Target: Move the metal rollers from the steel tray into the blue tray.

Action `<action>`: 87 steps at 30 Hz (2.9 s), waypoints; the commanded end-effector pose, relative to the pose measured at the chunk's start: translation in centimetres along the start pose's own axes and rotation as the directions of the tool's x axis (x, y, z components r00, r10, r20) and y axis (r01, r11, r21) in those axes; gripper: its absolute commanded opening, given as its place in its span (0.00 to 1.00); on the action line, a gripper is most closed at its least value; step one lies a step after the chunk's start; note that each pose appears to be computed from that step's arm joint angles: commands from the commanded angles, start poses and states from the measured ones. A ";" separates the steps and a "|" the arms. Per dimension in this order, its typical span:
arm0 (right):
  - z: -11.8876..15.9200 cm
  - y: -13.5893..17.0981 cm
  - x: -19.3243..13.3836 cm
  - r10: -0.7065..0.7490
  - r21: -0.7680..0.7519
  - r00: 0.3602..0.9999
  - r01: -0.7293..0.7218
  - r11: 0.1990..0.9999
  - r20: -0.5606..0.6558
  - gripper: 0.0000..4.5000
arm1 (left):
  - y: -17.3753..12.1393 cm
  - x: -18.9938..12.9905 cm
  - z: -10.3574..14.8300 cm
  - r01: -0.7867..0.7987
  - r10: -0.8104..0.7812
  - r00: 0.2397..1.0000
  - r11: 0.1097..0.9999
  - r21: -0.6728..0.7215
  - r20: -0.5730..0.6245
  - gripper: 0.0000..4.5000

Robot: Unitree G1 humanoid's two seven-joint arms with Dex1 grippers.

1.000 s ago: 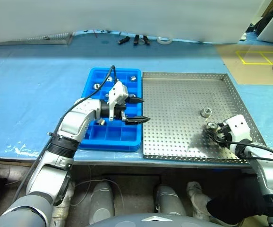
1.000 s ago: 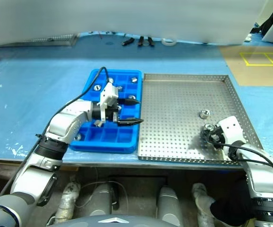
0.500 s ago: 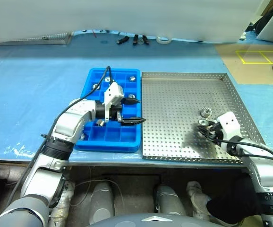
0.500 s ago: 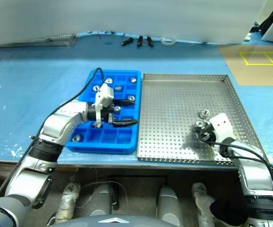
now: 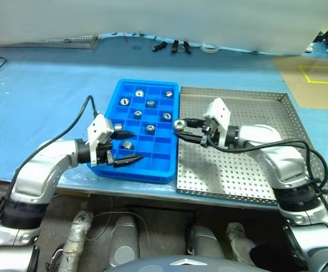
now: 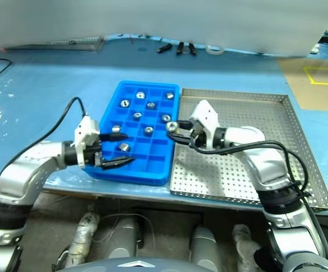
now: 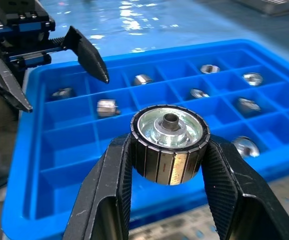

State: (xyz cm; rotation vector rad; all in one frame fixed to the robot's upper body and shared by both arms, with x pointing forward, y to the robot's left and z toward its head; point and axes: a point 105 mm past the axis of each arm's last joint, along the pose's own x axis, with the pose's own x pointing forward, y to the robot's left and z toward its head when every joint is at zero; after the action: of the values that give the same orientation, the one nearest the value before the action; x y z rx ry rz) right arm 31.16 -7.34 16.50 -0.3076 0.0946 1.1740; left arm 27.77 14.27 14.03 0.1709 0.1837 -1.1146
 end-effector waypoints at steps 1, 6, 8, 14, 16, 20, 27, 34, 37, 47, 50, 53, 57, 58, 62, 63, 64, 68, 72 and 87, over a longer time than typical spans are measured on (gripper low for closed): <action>1.2 0.5 0.9 0.083 -0.064 0.996 -0.081 0.995 0.026 0.36 | -0.8 -1.5 1.2 -0.063 0.062 0.998 0.997 0.037 0.023 1.00; -0.5 0.7 2.3 0.131 -0.086 0.990 -0.135 0.987 -0.053 0.36 | -1.9 -2.7 0.5 -0.138 0.138 0.990 0.990 0.008 0.007 1.00; -1.4 0.5 2.8 0.121 -0.093 0.989 -0.129 0.987 -0.086 0.36 | -2.2 -2.8 0.5 -0.153 0.153 0.988 0.988 -0.003 0.011 1.00; -2.7 0.7 3.8 0.139 -0.051 0.980 -0.148 0.988 -0.143 0.36 | -2.9 -2.6 0.2 -0.158 0.158 0.987 0.987 -0.019 0.013 1.00; -3.2 0.9 3.8 0.153 -0.025 0.975 -0.159 0.987 -0.160 0.36 | -2.9 -2.6 0.0 -0.155 0.155 0.988 0.988 -0.022 0.012 1.00; -3.6 1.4 3.5 0.191 0.021 0.965 -0.190 0.982 -0.178 0.36 | -2.4 -2.5 -0.3 -0.146 0.146 0.989 0.989 -0.022 0.009 1.00; -3.1 2.7 3.5 0.257 0.064 0.949 -0.250 0.966 -0.181 0.36 | -1.8 -2.6 -0.4 -0.126 0.126 0.992 0.992 -0.013 0.010 1.00; -2.4 4.1 4.1 0.359 0.109 0.920 -0.346 0.932 -0.156 0.36 | -1.7 -2.4 -0.6 -0.115 0.115 0.993 0.993 -0.012 0.005 1.00; -2.4 3.9 4.9 0.339 0.104 0.929 -0.327 0.939 -0.147 0.36 | -1.7 -2.4 -0.7 -0.111 0.111 0.994 0.994 -0.013 0.004 1.00; -3.3 3.4 6.3 0.319 0.128 0.937 -0.302 0.945 -0.141 0.36 | -1.7 -2.1 -0.5 -0.105 0.105 0.994 0.994 -0.011 0.008 1.00; -3.5 3.4 6.2 0.326 0.124 0.934 -0.310 0.943 -0.143 0.52 | -1.7 -2.0 -0.5 -0.103 0.103 0.995 0.995 -0.010 0.011 1.00; -3.6 3.0 6.2 0.298 0.110 0.943 -0.284 0.953 -0.149 0.74 | -1.6 -1.8 -0.4 -0.099 0.099 0.995 0.995 -0.010 0.015 1.00; -3.4 1.0 5.9 0.175 0.004 0.966 -0.178 0.984 -0.191 0.80 | -1.3 -1.0 0.1 -0.087 0.087 0.996 0.996 -0.003 0.032 1.00; -3.2 0.5 5.7 0.149 -0.017 0.970 -0.155 0.988 -0.194 0.80 | -1.3 -0.7 0.3 -0.085 0.085 0.996 0.996 0.000 0.039 1.00; -0.7 -1.9 3.4 0.026 -0.036 0.991 -0.031 0.999 -0.129 0.80 | -0.6 1.5 1.4 -0.070 0.070 0.994 0.998 0.002 0.089 1.00; -0.4 -2.4 2.7 -0.008 -0.046 0.993 0.003 0.999 -0.122 0.80 | -0.6 2.0 1.6 -0.057 0.057 0.994 0.998 0.006 0.094 1.00; 0.1 -3.2 1.8 -0.060 -0.048 0.993 0.055 0.997 -0.106 0.80 | -0.7 2.7 1.7 -0.037 0.036 0.994 0.999 0.011 0.102 1.00; 1.7 -6.9 -3.3 -0.307 -0.004 0.949 0.307 0.952 -0.068 0.80 | -0.6 6.0 2.8 0.032 -0.036 0.988 0.999 0.034 0.147 1.00; 1.7 -9.9 -7.9 -0.566 0.045 0.821 0.570 0.821 -0.080 0.80 | -0.1 8.4 3.9 0.083 -0.093 0.981 0.994 0.068 0.173 1.00; -8.5 -7.1 -13.4 -0.807 0.048 0.512 0.851 0.523 -0.295 1.00 | -1.0 10.7 5.2 0.198 -0.217 0.957 0.974 0.111 0.194 1.00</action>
State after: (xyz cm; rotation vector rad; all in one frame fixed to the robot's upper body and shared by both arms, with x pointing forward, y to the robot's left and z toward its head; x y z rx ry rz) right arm 33.29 -23.68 12.68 -0.2418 0.2788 0.1672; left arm 32.00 3.73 15.08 0.0928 0.0191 -1.3225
